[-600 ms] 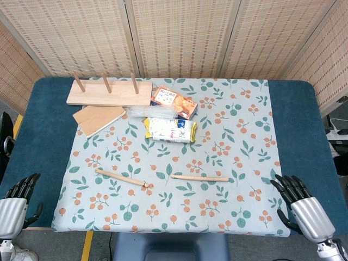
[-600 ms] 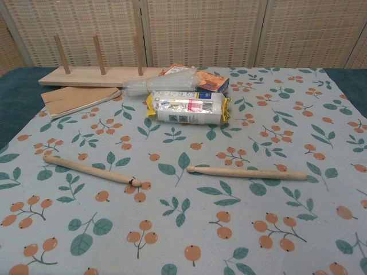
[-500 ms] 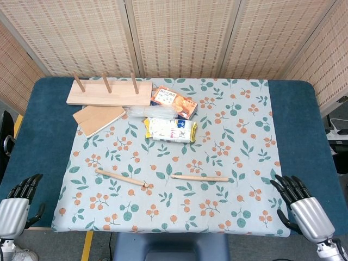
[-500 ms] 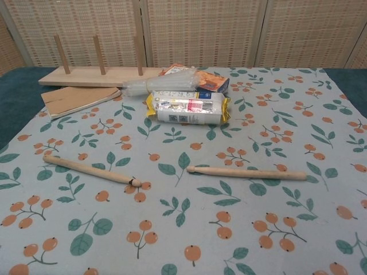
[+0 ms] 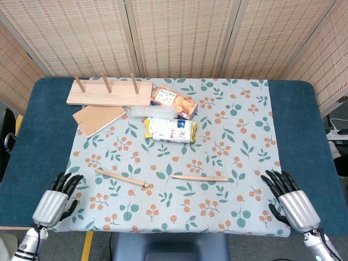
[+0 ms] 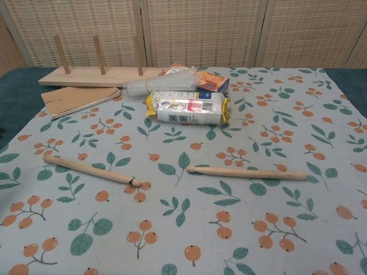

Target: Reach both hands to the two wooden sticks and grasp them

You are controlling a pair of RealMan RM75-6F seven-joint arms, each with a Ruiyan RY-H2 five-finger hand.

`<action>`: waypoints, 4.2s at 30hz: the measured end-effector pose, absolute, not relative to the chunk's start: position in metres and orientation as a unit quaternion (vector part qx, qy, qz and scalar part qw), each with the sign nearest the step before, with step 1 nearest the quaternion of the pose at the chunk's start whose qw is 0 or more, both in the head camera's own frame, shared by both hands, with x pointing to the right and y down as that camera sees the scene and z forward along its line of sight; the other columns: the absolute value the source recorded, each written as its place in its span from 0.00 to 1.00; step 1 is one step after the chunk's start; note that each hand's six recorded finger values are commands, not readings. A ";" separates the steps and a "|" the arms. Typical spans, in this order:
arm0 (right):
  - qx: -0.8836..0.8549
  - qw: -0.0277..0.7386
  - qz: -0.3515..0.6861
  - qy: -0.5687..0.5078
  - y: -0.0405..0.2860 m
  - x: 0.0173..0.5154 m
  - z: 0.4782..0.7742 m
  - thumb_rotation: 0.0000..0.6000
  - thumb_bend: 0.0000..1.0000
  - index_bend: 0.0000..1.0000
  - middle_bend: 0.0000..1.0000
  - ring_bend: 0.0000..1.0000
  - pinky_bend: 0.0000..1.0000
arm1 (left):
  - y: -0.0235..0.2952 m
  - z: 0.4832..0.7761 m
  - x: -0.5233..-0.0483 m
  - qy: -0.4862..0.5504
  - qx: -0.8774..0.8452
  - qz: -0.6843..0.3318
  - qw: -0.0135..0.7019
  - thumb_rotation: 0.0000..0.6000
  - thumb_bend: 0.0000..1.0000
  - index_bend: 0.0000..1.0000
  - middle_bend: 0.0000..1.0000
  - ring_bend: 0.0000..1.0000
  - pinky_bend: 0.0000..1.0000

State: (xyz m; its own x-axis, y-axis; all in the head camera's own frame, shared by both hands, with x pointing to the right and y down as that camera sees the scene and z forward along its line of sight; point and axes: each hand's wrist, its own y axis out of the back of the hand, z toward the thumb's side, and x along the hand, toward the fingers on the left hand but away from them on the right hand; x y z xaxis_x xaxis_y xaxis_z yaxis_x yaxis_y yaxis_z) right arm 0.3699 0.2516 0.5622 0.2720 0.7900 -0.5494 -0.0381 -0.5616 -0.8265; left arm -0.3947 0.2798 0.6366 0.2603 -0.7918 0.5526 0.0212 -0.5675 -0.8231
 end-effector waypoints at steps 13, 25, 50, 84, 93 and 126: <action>-0.704 0.390 0.534 -0.260 0.232 0.342 0.576 1.00 0.36 0.00 0.00 0.00 0.00 | 0.257 0.691 -0.353 0.219 -0.720 -0.530 0.392 1.00 0.46 0.12 0.15 0.09 0.03; -0.692 0.388 0.556 -0.247 0.224 0.340 0.589 1.00 0.36 0.00 0.00 0.00 0.00 | 0.232 0.729 -0.319 0.185 -0.721 -0.514 0.427 1.00 0.46 0.25 0.25 0.09 0.03; -0.683 0.388 0.564 -0.255 0.222 0.348 0.589 1.00 0.36 0.00 0.00 0.00 0.00 | 0.223 0.747 -0.314 0.169 -0.683 -0.525 0.480 1.00 0.48 0.73 0.73 0.37 0.08; -0.720 0.459 0.494 -0.165 0.214 0.230 0.686 1.00 0.36 0.27 0.33 0.08 0.04 | 0.203 0.706 -0.359 0.341 -0.684 -0.457 0.456 1.00 0.51 0.83 0.83 0.46 0.11; -0.717 0.443 0.520 -0.136 0.205 0.223 0.718 1.00 0.36 0.35 0.39 0.13 0.04 | 0.202 0.709 -0.362 0.335 -0.685 -0.462 0.452 1.00 0.51 0.83 0.83 0.47 0.12; -0.691 0.477 0.537 -0.082 0.221 0.235 0.703 1.00 0.36 0.28 0.44 0.21 0.07 | 0.203 0.707 -0.361 0.326 -0.670 -0.471 0.472 1.00 0.51 0.83 0.84 0.48 0.14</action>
State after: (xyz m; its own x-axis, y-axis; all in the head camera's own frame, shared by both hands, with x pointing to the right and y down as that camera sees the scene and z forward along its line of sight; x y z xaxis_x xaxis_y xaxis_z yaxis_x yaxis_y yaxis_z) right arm 0.2348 0.2208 0.7033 0.4091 0.6254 -0.6644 -0.4003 -0.5314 -0.7466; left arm -0.3606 0.2032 0.7069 0.3448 -0.8813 0.3231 0.0080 -0.3415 -0.9399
